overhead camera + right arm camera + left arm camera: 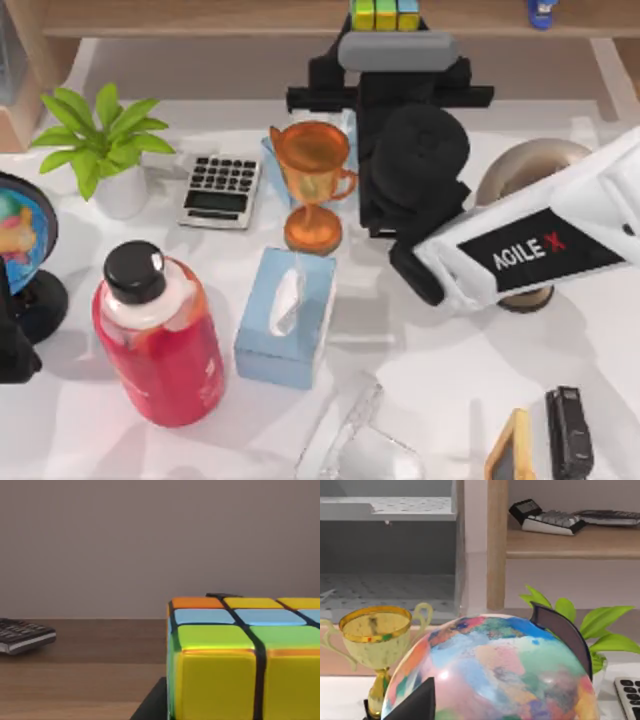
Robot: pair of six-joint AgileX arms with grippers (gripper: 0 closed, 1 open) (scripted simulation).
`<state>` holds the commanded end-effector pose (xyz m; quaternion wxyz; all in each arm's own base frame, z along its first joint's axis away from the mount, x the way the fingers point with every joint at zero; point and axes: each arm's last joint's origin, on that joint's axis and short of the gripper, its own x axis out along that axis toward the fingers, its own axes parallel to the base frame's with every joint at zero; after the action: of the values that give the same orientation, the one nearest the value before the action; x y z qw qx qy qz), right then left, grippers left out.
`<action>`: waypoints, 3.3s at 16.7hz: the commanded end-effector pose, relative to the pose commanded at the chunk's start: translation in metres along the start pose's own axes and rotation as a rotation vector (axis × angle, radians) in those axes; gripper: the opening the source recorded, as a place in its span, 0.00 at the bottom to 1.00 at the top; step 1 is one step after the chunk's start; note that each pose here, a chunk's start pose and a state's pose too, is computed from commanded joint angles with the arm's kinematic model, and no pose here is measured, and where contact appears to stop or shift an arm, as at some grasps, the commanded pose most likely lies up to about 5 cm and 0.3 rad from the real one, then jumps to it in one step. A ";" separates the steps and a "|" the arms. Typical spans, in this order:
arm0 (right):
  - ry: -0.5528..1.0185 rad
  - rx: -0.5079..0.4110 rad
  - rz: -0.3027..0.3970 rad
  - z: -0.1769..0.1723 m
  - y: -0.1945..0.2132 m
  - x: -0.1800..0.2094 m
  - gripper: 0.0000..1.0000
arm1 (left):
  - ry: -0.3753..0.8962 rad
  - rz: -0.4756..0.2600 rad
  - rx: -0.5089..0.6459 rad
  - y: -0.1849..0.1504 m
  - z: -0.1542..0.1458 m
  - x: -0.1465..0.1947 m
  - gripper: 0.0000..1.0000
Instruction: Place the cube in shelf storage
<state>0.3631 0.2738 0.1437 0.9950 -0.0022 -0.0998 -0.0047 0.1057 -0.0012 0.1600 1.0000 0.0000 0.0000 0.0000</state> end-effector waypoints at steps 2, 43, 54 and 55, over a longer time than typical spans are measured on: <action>0.000 0.000 0.000 0.000 0.000 0.000 0.00 | 0.000 0.000 0.000 0.000 0.000 0.000 1.00; 0.000 0.001 0.003 -0.006 0.002 0.099 1.00 | 0.000 0.000 0.000 0.000 0.000 0.000 1.00; -0.272 -0.236 0.188 0.074 -0.074 0.066 1.00 | 0.000 0.000 0.000 0.000 0.000 0.000 1.00; -0.302 -0.306 0.178 0.077 -0.099 0.065 1.00 | 0.000 0.000 0.000 0.000 0.000 0.000 1.00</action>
<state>0.4102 0.1747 0.2326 0.9533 -0.1623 -0.2453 0.0687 0.1057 -0.0012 0.1600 1.0000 0.0000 0.0000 0.0000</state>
